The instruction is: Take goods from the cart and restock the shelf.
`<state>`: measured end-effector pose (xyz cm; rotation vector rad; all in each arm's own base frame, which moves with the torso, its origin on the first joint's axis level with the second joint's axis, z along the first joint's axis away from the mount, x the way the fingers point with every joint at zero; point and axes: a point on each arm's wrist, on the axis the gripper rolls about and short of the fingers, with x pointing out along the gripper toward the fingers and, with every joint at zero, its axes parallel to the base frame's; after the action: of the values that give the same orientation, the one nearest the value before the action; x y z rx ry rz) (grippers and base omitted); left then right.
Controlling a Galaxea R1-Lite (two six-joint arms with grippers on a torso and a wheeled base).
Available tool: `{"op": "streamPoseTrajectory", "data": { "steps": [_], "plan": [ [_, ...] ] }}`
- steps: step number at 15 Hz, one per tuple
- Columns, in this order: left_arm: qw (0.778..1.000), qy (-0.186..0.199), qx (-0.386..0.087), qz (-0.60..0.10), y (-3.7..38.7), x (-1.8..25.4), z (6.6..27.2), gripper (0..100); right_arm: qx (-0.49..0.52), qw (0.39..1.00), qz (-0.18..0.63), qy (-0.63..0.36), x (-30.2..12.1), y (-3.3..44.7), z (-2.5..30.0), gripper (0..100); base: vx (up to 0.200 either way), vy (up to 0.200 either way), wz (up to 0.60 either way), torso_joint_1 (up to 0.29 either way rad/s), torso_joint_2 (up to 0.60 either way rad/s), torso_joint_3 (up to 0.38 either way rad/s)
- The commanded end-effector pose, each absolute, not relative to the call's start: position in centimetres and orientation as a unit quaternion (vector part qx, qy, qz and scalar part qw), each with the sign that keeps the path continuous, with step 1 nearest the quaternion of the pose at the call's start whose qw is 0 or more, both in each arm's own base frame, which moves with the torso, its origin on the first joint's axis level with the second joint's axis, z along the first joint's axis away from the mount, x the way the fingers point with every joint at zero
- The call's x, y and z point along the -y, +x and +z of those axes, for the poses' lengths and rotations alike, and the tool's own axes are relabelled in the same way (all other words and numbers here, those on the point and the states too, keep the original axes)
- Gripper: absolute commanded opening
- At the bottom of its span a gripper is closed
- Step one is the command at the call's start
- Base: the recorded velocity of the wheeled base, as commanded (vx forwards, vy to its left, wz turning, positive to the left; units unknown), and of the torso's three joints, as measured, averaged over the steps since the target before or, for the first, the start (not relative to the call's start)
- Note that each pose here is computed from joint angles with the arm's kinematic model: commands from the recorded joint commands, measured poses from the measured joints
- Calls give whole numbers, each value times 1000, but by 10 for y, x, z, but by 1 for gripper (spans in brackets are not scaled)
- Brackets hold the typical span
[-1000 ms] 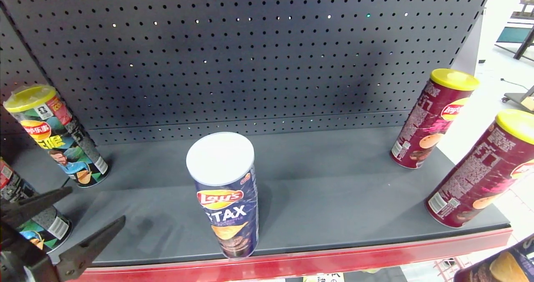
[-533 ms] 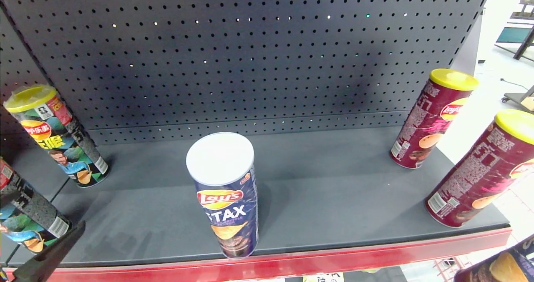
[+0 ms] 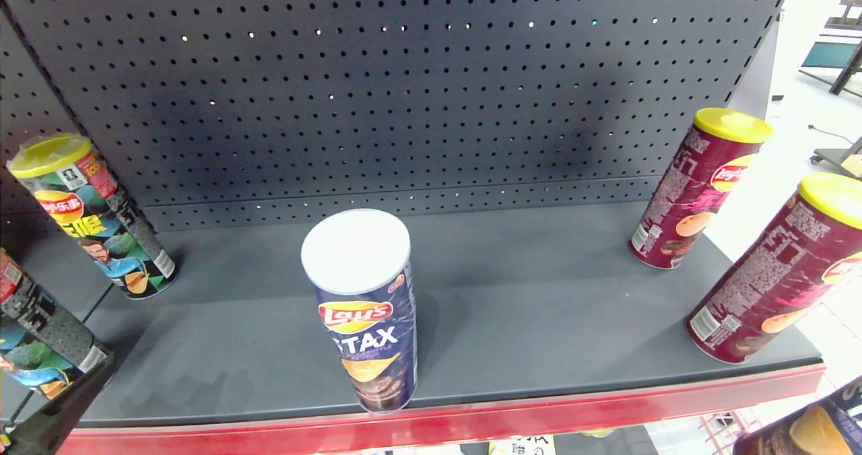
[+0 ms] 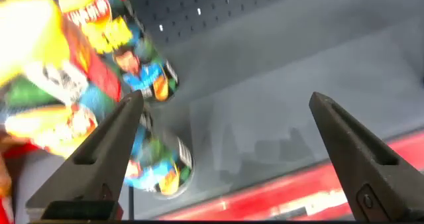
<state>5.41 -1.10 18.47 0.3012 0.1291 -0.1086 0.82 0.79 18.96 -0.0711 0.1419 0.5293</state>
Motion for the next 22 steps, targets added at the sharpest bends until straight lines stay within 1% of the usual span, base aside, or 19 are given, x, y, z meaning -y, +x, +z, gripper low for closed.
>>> {"op": "streamPoseTrajectory", "data": {
  "steps": [1, 3, 9, 17, 22],
  "plan": [
    [985, 150, -66, -54, 55, 11, 185, 100, -71, 962, 262, -35, -8, 8, 189, 0, -200, 0, 0, 12, 2, 2],
    [985, 150, -67, -55, 55, 11, 184, 100, -71, 962, 262, -35, -8, 8, 190, 0, -200, 0, 0, -7, -2, 9],
    [984, 156, -63, -53, 53, 10, 183, 100, -69, 962, 262, -35, -8, 8, 190, 0, 0, 0, 0, 0, 0, 0],
    [985, 155, -59, -54, 52, 10, 184, 100, -67, 963, 260, -36, -8, 8, 192, 0, 0, 200, 0, 7, 2, 4],
    [984, 158, -56, -54, 49, 10, 183, 100, -65, 962, 261, -37, -8, 10, 195, 0, 0, 0, 0, 0, 0, 0]
  ]
}}
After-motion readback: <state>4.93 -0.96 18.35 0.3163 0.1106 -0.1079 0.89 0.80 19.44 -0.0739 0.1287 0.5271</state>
